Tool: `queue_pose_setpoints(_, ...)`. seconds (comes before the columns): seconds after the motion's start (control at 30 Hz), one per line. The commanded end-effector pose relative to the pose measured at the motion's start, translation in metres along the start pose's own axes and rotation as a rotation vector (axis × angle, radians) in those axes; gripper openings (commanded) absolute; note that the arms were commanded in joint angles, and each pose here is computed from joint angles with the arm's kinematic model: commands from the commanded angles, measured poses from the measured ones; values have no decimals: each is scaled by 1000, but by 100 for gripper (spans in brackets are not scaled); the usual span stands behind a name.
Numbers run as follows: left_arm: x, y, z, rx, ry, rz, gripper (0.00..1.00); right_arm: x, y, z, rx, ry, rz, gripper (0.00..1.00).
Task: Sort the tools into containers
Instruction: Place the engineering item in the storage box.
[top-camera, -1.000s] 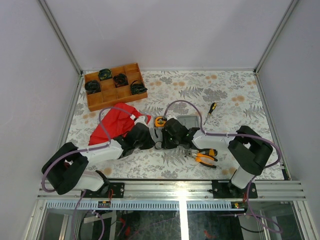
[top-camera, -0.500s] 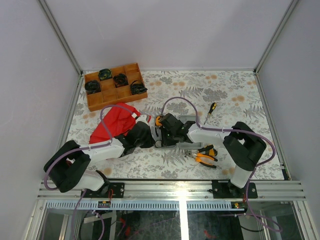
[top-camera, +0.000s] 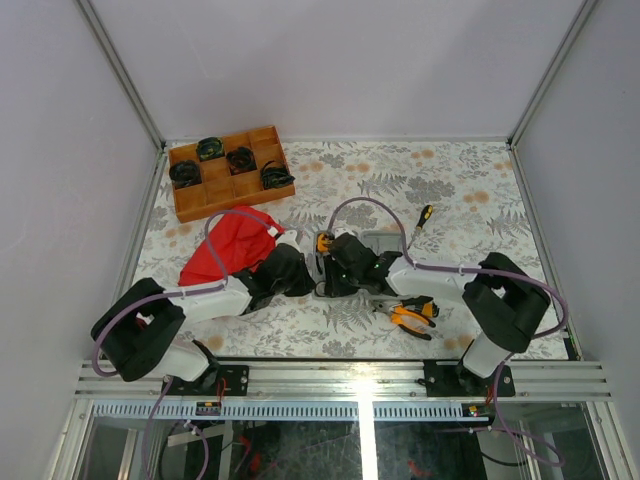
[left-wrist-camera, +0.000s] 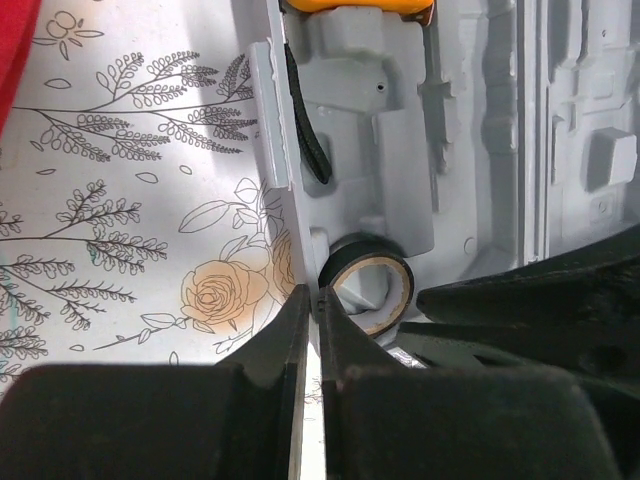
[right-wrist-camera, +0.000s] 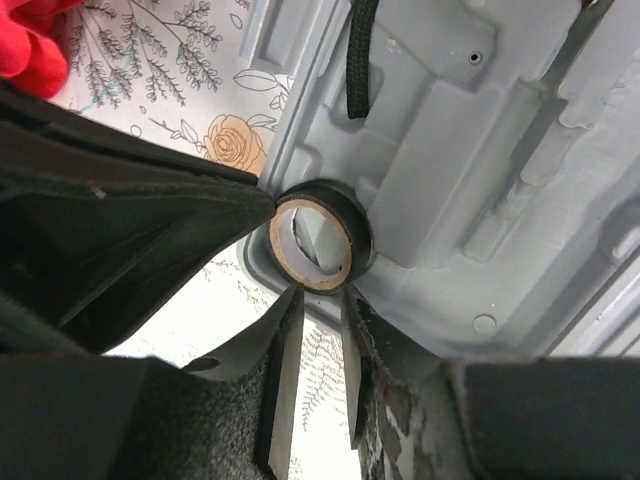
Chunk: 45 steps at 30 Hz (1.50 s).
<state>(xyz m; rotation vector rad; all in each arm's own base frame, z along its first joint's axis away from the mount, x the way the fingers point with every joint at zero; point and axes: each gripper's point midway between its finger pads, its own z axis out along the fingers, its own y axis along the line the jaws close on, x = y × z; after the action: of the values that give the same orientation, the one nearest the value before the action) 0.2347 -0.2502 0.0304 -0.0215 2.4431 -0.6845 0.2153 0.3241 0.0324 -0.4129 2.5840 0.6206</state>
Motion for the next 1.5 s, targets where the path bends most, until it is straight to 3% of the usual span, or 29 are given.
queue_pose_setpoints(0.0,30,8,1,-8,102,25,0,-26,10,-20,-23,-143,-33,29)
queue_pose_setpoints(0.23,31,8,1,-6,110,28,0,-39,8,-24,-2,-193,-31,30)
queue_pose_setpoints(0.53,30,8,-1,-8,107,26,0,-41,7,-9,13,-141,-68,16)
queue_pose_setpoints(1.13,30,6,0,-1,109,27,0,-22,-13,6,97,-61,-70,13)
queue_pose_setpoints(1.47,31,6,1,5,116,29,0,-13,-22,14,157,10,-76,0)
